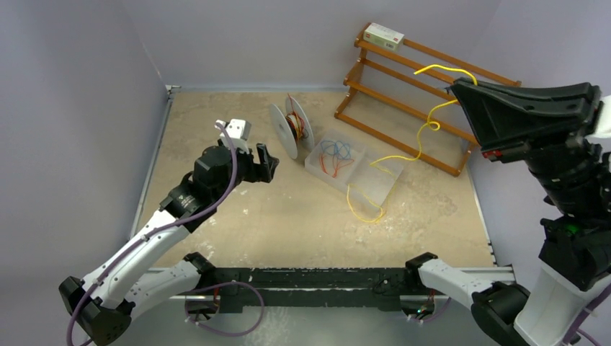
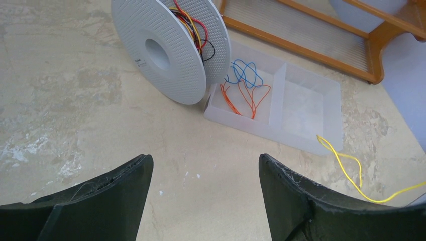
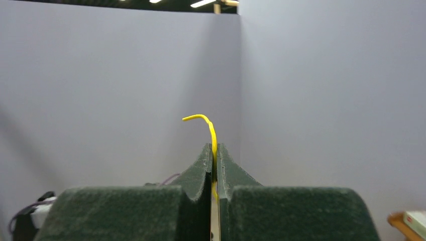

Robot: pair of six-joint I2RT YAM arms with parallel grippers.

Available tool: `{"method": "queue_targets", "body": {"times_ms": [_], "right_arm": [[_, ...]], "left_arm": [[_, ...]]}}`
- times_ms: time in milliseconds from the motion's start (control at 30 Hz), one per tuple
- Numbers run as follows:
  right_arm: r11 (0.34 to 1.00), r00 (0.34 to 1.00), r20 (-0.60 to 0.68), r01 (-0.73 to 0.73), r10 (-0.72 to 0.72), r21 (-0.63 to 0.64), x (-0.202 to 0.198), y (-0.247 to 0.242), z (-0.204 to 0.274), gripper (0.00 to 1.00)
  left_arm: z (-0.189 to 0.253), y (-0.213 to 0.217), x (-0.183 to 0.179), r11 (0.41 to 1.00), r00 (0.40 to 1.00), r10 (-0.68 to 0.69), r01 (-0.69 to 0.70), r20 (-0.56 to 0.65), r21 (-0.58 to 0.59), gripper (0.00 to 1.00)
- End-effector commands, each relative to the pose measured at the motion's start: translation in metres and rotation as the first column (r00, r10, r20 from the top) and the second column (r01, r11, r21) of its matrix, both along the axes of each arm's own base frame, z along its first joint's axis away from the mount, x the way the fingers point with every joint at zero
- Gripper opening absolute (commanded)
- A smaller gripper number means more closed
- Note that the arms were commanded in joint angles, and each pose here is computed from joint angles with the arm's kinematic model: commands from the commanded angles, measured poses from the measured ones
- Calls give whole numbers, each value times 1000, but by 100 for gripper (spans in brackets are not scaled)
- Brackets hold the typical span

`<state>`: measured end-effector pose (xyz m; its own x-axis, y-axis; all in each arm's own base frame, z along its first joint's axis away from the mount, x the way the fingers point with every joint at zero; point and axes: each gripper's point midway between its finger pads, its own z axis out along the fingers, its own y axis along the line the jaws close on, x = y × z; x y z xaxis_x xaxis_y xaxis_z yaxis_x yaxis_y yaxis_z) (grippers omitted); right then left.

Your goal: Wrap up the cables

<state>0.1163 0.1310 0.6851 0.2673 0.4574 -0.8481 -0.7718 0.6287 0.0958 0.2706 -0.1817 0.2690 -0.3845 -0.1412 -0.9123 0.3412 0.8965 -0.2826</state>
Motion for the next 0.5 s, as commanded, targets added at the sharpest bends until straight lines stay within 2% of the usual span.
{"method": "queue_targets", "body": {"times_ms": [0, 267, 467], "right_arm": [[980, 976, 88, -201, 200, 3, -38, 17, 22, 0], [921, 919, 72, -389, 388, -6, -65, 32, 21, 0], [913, 912, -53, -408, 407, 1, -37, 45, -31, 0]], "left_arm": [[20, -2, -1, 999, 997, -16, 19, 71, -44, 77], [27, -2, -4, 998, 995, -27, 33, 92, -58, 77], [34, -8, -9, 993, 993, -54, 64, 101, -98, 77]]}}
